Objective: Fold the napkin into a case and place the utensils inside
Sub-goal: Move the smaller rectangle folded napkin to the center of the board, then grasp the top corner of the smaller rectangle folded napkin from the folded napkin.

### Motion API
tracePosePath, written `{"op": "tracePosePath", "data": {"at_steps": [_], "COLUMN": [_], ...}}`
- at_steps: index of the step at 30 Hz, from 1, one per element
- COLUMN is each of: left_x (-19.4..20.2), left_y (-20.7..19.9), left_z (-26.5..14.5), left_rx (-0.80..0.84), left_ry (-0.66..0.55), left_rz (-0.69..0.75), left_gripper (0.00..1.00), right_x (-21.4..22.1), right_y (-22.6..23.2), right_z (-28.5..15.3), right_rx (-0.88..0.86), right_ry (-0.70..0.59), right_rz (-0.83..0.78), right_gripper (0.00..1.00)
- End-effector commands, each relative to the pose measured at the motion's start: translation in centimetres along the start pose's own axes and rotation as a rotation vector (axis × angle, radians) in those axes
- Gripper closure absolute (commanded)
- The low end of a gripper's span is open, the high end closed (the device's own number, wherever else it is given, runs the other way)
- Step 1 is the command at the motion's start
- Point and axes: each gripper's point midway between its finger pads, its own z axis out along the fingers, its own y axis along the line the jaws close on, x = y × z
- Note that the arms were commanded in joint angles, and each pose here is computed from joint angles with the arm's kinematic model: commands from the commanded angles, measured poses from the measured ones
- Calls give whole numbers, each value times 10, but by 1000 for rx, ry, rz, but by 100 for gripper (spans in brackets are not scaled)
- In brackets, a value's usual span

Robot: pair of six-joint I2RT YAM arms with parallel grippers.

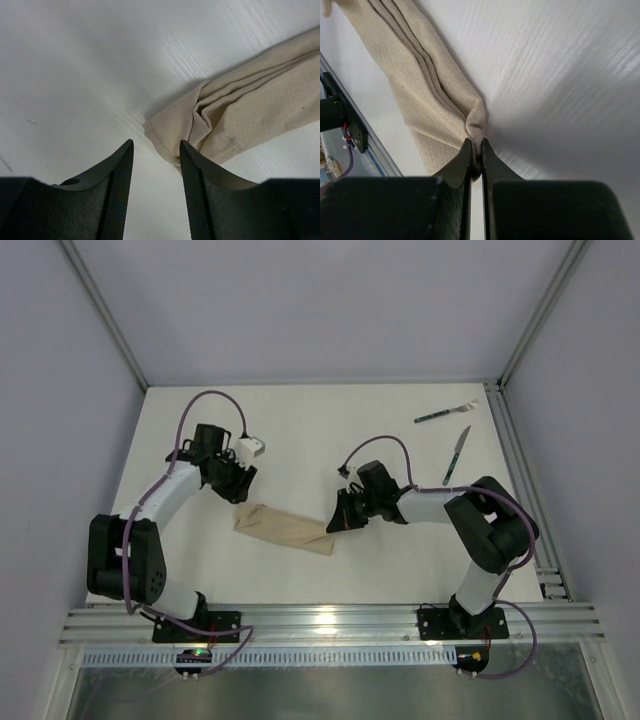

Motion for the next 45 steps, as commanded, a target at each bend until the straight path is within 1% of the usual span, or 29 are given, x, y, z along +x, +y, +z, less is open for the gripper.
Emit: {"op": "tracePosePath", "data": {"at_steps": [1, 4, 6, 9, 12, 14, 17, 18, 21, 24, 25, 27, 30, 33, 34, 35, 37, 40, 42, 43, 45], "left_x": [18, 25, 30, 33, 34, 34, 23, 14, 3, 8, 15, 18, 31, 40, 44, 46, 51, 50, 47, 47, 46], "left_y": [-6, -26, -39, -44, -55, -56, -47, -42, -39, -39, -42, -53, -63, -67, -62, -58, -53, -44, -46, -48, -52], "left_z": [22, 31, 27, 20, 18, 18, 17, 15, 11, 16, 20, 22, 27, 33, 35, 39, 42, 45, 46, 45, 44], "left_rx": [41, 135, 187, 199, 248, 243, 175, 145, 126, 148, 178, 246, 271, 276, 250, 235, 208, 158, 166, 177, 192], "left_ry": [55, 68, 65, 44, 18, 18, -9, -42, -74, -38, -15, -18, 19, 50, 76, 88, 117, 119, 110, 105, 91], "left_rz": [9, 39, 68, 110, 141, 160, 177, 176, 191, 218, 231, 254, 298, 304, 299, 289, 281, 271, 264, 264, 265], "left_gripper": [57, 61, 63, 62, 61, 59, 56, 55, 53, 53, 53, 53, 53, 57, 57, 61, 65, 68, 70, 71, 77], "right_x": [27, 29, 25, 20, 22, 18, 19, 19, 17, 16, 16, 15, 16, 18, 16, 17, 15, 9, 5, 3, -2], "right_y": [-13, -12, -12, -12, -13, -13, -16, -19, -25, -29, -29, -26, -29, -30, -30, -30, -30, -28, -25, -25, -21], "right_z": [4, 4, 3, 3, 5, 7, 8, 7, 4, 5, 6, 9, 14, 16, 15, 15, 14, 11, 7, 6, 4], "right_rx": [91, 90, 97, 101, 93, 88, 94, 98, 115, 117, 115, 94, 85, 89, 88, 89, 95, 103, 106, 106, 103], "right_ry": [26, 21, -1, -25, -47, -75, -98, -106, -134, -141, -136, -129, -117, -112, -115, -113, -118, -129, -134, -139, -135], "right_rz": [15, 34, 31, 39, 73, 91, 115, 120, 144, 154, 155, 158, 173, 176, 174, 173, 164, 143, 131, 126, 87], "right_gripper": [96, 96, 96, 96, 96, 96, 96, 96, 96, 96, 96, 96, 96, 96, 96, 96, 96, 96, 96, 95, 86]}}
